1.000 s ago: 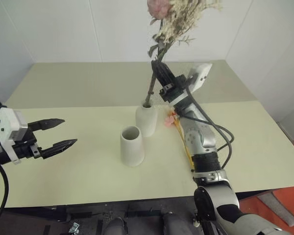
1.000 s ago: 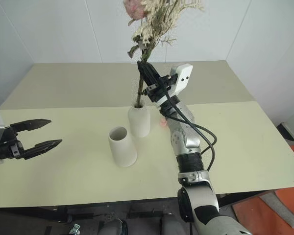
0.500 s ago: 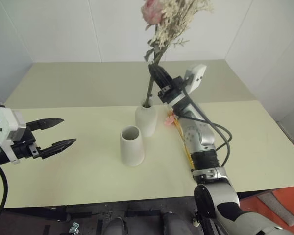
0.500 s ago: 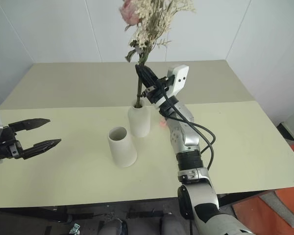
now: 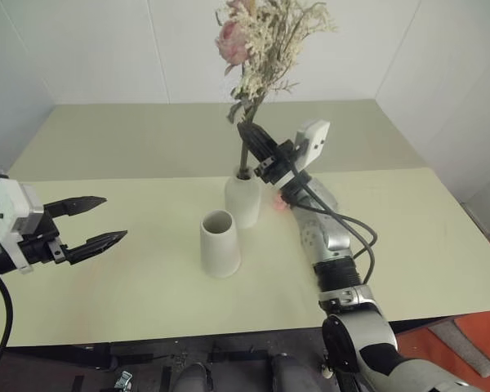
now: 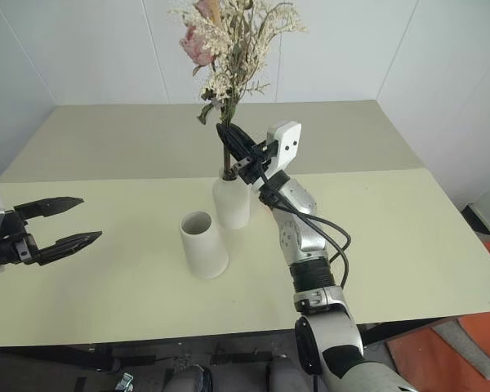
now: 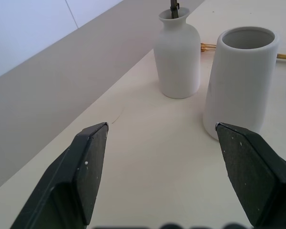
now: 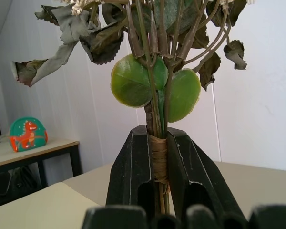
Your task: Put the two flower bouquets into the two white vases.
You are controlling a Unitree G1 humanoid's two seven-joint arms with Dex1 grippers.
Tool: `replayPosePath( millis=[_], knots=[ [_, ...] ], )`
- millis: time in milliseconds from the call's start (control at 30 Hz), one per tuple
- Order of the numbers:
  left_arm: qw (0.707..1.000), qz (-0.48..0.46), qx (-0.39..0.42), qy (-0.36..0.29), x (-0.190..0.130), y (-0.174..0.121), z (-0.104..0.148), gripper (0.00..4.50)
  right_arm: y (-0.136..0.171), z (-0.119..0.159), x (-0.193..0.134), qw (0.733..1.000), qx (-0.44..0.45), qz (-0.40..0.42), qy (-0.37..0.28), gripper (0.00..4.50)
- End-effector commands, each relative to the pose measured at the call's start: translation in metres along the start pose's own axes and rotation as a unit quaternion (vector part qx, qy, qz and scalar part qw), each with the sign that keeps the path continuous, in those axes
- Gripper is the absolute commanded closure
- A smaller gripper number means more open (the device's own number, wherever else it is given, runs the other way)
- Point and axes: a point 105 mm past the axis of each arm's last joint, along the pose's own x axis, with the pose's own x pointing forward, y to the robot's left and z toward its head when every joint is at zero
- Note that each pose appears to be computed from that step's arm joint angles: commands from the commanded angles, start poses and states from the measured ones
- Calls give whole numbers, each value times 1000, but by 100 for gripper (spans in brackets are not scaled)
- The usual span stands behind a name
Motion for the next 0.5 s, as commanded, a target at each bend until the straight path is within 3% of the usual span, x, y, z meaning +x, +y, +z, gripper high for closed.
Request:
replayPosePath(
  millis=[33, 167, 500],
  knots=[
    [1000, -1, 21, -14, -1, 0, 12, 61, 2, 10, 1, 1000, -18, 7, -22, 429],
    [1000, -3, 21, -15, -1, 0, 13, 61, 2, 13, 1, 1000, -13, 10, -23, 429],
    [1000, -7, 23, -14, 3, 1, 12, 61, 3, 6, -10, 999, -32, 10, 17, 99]
  ],
)
